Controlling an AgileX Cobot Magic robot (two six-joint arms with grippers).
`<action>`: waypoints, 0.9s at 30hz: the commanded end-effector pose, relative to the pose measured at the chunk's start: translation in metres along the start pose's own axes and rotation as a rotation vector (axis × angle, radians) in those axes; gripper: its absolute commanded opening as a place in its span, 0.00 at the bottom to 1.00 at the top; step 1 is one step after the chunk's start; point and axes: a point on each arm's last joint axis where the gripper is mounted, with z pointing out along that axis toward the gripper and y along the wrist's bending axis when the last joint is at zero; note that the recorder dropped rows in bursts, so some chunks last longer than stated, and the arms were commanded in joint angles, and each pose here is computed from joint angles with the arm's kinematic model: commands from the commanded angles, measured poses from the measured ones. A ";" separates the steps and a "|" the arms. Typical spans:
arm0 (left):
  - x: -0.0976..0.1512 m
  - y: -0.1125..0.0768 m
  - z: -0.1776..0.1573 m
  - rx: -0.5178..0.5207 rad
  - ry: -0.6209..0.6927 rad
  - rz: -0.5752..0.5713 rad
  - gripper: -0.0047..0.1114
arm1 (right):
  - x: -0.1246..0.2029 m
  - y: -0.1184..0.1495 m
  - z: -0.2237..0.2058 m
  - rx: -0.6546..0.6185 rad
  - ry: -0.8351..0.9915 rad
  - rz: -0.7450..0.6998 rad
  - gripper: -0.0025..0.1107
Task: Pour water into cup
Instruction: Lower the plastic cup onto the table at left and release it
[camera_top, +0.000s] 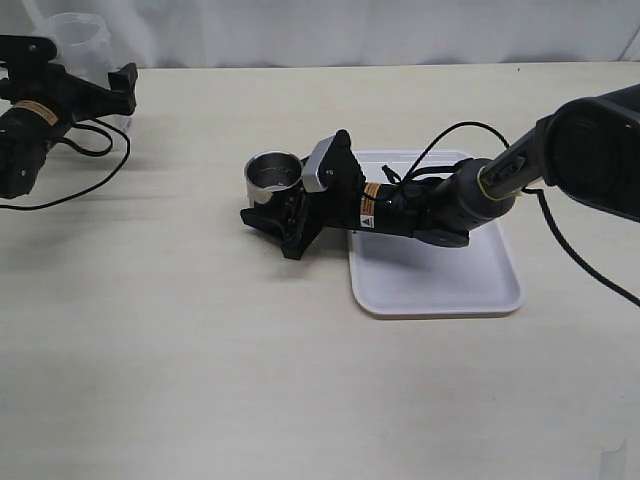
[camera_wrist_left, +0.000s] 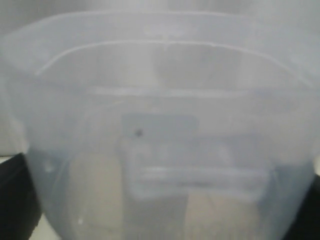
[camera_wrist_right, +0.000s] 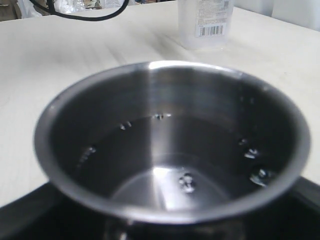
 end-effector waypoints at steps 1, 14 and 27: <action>0.001 0.001 -0.004 -0.010 0.000 -0.008 0.95 | 0.002 -0.002 0.000 0.012 0.032 -0.005 0.15; -0.014 -0.003 -0.046 -0.038 -0.019 0.038 0.95 | 0.002 -0.002 0.000 0.012 0.032 -0.005 0.15; -0.078 -0.014 -0.126 -0.047 -0.068 0.048 0.95 | 0.002 -0.002 0.000 0.012 0.032 -0.003 0.15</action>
